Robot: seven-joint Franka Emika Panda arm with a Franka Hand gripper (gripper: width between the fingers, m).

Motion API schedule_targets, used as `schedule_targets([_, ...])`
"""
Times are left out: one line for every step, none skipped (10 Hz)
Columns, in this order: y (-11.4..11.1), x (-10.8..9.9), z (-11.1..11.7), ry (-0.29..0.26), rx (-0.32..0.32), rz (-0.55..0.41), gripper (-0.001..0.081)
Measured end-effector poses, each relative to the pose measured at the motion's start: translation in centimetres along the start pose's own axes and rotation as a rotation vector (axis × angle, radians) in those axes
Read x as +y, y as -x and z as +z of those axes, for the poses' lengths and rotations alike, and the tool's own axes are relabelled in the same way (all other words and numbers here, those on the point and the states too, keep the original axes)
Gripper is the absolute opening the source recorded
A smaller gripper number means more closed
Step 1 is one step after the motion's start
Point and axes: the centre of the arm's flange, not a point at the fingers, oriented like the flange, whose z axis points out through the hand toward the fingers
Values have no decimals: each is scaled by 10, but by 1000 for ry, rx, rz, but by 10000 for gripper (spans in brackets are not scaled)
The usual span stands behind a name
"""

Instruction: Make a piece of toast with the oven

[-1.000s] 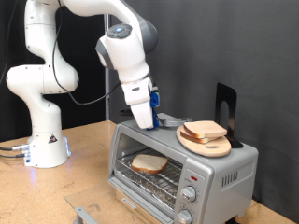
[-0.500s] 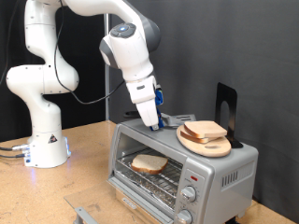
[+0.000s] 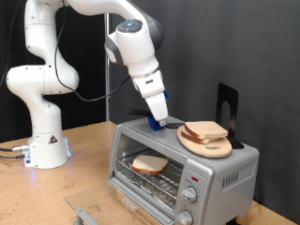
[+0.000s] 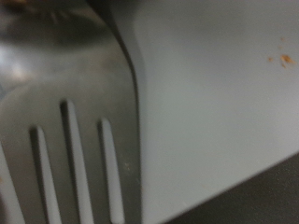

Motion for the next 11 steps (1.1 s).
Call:
schedule_targets([0,-6,-4,4,12,-17,808])
schedule_targets([2,-12,-10,-5,5,-20,808])
schedule_targets([6,-14,-17,-14,-6,-17,808])
schedule_targets([6,-13,-15,-12,-4,-17,808])
schedule_targets([4,-10,-16,-20,30,-2,808])
schedule_targets([4,-1,-21,-50,80,17,808])
schedule_targets([7,13,-31,-84,134,35,808])
schedule_targets([12,29,-41,-103,171,48,808])
schedule_targets([19,44,-49,-118,176,52,808])
schedule_targets([27,58,-56,-137,173,55,808])
schedule_targets([35,71,-63,-156,167,50,808])
